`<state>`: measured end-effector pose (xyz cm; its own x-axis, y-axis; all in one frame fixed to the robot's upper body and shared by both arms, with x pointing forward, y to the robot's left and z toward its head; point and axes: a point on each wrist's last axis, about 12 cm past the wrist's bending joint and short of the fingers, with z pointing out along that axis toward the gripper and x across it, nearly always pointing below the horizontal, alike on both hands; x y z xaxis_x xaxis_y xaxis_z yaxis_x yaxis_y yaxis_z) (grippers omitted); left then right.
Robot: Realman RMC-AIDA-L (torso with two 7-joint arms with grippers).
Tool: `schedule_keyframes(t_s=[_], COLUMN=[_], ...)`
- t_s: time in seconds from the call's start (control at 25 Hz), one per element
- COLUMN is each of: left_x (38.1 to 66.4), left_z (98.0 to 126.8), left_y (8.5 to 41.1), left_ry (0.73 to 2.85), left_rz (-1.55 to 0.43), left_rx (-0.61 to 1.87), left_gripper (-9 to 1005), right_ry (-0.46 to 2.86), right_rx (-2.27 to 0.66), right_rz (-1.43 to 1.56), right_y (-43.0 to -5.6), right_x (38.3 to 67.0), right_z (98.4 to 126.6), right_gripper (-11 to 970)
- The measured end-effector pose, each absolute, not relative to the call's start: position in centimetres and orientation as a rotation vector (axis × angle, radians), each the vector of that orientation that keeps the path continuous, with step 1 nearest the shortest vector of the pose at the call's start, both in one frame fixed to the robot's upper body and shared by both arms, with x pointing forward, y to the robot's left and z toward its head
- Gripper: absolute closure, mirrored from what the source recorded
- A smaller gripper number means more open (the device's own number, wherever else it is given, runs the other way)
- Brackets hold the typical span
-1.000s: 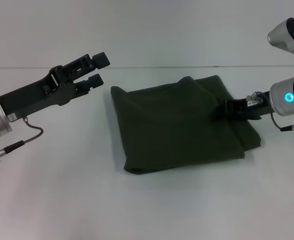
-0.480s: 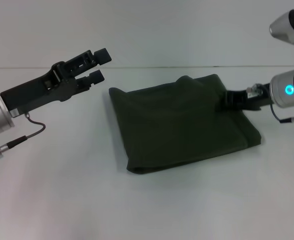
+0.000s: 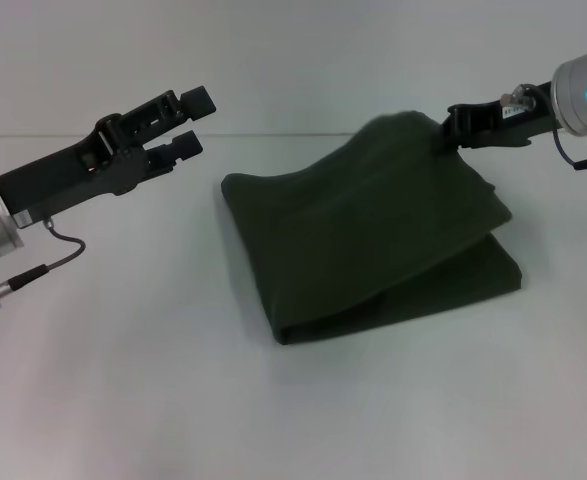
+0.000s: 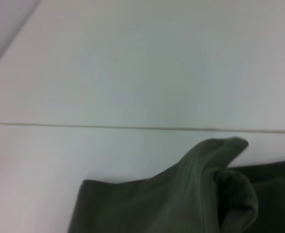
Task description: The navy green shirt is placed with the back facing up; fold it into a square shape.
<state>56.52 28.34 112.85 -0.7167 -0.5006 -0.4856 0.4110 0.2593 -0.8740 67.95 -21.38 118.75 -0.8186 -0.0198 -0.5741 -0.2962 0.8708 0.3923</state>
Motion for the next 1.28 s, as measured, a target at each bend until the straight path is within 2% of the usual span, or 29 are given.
schedule_keyframes(t_s=[0.4,0.88,1.28], left_x=[56.6,56.6,56.6], left_z=[112.8,112.6,112.5], left_y=[28.6,28.5,28.5], left_ry=[1.774,1.768,1.764], left_rz=[-1.549,-1.546,-1.554], left_rx=[-0.101,-0.124,-0.133], left_gripper=[58,58,58], right_ry=[2.498,2.525,2.554], right_rx=[-0.212,-0.192,-0.117], right_rz=[0.539,0.440,0.216], right_y=[-22.3,-22.9,-24.8], right_x=[68.0,67.9,68.4], right_z=[115.2,113.0,112.3], right_gripper=[921,922,795])
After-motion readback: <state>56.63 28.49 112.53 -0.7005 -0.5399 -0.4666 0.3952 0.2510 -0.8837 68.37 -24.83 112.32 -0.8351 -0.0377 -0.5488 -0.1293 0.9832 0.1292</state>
